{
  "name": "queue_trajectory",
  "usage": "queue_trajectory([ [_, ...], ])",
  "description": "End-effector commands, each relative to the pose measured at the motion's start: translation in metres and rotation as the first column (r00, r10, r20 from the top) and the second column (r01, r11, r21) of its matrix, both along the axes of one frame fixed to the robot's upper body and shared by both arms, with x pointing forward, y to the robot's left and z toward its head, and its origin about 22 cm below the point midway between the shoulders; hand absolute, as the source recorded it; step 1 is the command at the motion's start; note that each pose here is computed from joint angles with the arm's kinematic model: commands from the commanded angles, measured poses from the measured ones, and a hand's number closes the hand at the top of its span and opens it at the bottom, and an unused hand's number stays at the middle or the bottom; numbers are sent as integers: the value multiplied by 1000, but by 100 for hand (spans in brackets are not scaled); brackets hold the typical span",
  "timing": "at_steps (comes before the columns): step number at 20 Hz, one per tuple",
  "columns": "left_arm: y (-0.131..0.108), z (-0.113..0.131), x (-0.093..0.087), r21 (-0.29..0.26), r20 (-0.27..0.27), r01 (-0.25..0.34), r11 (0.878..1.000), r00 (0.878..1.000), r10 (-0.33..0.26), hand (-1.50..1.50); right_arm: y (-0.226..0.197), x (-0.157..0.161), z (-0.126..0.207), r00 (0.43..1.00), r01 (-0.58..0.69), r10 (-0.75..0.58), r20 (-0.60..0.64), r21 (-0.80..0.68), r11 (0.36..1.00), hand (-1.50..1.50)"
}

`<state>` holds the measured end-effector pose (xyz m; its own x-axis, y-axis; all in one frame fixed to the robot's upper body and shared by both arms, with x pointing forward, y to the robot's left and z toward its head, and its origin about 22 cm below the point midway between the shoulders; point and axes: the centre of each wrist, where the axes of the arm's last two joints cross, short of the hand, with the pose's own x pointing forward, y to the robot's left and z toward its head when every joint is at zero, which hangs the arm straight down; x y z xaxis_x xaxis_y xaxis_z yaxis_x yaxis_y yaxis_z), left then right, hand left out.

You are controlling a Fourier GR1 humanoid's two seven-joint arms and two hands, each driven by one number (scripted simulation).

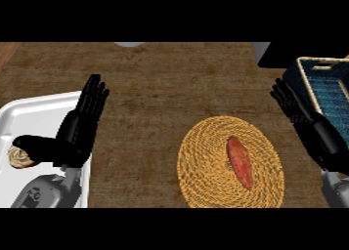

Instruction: Pick the sweet potato from the placemat and place it in the basket

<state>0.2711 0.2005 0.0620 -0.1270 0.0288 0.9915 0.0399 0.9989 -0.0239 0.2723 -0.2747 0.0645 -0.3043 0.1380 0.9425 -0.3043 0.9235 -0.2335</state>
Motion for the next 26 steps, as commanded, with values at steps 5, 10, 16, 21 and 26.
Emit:
queue_trajectory([
  [5,78,1,11,201,-50,-203,958,975,217,0,-60,17,0,947,295,-306,-94,-116,948,150],
  [10,90,-15,23,228,-125,-204,952,964,236,0,34,26,-22,958,264,-267,101,45,963,-150],
  [16,88,-16,15,241,-148,-202,949,959,242,0,39,27,-12,783,622,-606,142,-173,764,-150],
  [21,98,-22,9,234,-167,-223,946,950,266,0,14,23,41,786,578,-611,94,-463,672,-150],
  [26,95,-18,10,250,-150,-207,946,957,249,0,-4,17,56,862,197,-485,-145,-786,586,-150],
])
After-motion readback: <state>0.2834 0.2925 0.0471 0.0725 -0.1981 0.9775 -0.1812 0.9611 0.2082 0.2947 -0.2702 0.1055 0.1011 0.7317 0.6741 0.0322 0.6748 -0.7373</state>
